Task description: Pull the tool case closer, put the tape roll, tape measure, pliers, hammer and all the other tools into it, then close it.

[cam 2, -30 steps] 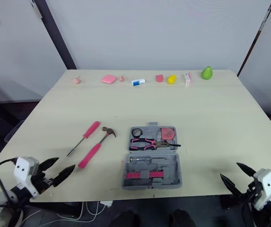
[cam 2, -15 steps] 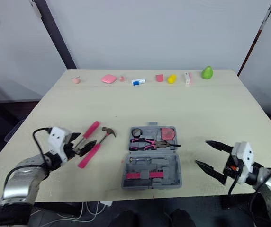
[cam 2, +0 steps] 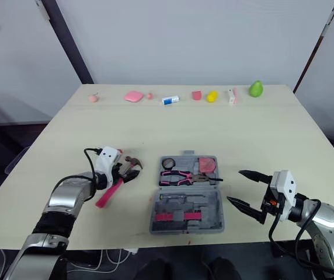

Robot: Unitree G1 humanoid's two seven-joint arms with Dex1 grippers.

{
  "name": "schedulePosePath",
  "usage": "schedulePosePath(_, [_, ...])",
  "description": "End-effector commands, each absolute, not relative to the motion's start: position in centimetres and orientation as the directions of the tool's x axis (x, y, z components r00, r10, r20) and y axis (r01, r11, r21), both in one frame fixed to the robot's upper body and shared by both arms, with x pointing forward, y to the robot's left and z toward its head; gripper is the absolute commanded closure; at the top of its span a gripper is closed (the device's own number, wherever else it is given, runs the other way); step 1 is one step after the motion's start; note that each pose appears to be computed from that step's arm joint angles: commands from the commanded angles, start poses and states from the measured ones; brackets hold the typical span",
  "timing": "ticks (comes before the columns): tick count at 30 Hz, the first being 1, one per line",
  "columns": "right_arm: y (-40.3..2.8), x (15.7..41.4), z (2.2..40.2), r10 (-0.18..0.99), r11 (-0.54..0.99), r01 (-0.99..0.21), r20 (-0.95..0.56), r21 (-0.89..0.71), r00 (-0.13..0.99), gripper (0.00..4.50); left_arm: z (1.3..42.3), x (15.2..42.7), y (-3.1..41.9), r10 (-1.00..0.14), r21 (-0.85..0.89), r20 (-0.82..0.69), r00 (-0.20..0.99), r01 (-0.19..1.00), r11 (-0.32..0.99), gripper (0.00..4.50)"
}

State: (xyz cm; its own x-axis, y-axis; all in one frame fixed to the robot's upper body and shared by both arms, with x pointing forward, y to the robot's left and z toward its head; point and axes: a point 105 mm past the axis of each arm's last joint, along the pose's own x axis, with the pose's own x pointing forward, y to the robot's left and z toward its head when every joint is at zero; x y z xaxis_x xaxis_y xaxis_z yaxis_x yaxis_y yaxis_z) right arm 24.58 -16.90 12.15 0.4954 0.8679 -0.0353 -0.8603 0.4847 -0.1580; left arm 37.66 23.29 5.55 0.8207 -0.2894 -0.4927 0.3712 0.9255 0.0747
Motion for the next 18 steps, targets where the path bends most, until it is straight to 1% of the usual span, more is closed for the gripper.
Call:
schedulePosePath(1, [-16.62, 24.45, 13.33, 0.876, 0.47, -0.858, -0.008, -0.208, 0.482, 0.0, 4.86, 37.73, 22.9, -0.293, 0.043, -0.522, 0.801, 0.367, 0.929, 0.74])
schedulePosePath(3, [-16.54, 24.51, 13.39, 0.877, 0.469, -0.858, -0.006, -0.21, 0.481, 0.0, 4.76, 37.78, 22.61, -0.305, 0.039, -0.519, 0.799, 0.378, 0.925, 1.5])
schedulePosePath(4, [-16.53, 24.53, 13.4, 0.877, 0.469, -0.858, -0.006, -0.211, 0.481, 0.0, 4.65, 37.79, 22.63, -0.302, 0.041, -0.522, 0.798, 0.377, 0.925, 1.77])
schedulePosePath(6, [-16.52, 24.57, 13.42, 0.877, 0.468, -0.858, -0.006, -0.213, 0.48, 0.0, 4.39, 37.8, 22.77, -0.294, 0.04, -0.53, 0.796, 0.369, 0.928, 2.45])
schedulePosePath(9, [-16.52, 24.64, 13.47, 0.878, 0.467, -0.857, -0.006, -0.216, 0.48, 0.0, 4.18, 37.8, 22.91, -0.29, 0.039, -0.531, 0.796, 0.365, 0.93, 3.78])
schedulePosePath(10, [-16.47, 24.67, 13.52, 0.878, 0.466, -0.858, -0.005, -0.216, 0.478, 0.0, 4.11, 37.8, 22.95, -0.289, 0.039, -0.532, 0.796, 0.364, 0.931, 4.32])
schedulePosePath(11, [-16.42, 24.69, 13.55, 0.879, 0.465, -0.859, -0.004, -0.216, 0.477, 0.0, 4.07, 37.8, 22.96, -0.29, 0.038, -0.531, 0.796, 0.364, 0.931, 4.46])
schedulePosePath(18, [-15.94, 24.65, 13.95, 0.889, 0.447, -0.868, 0.005, -0.214, 0.457, 0.0, 4.52, 37.84, 22.76, -0.308, 0.059, -0.505, 0.806, 0.389, 0.919, 4.46])
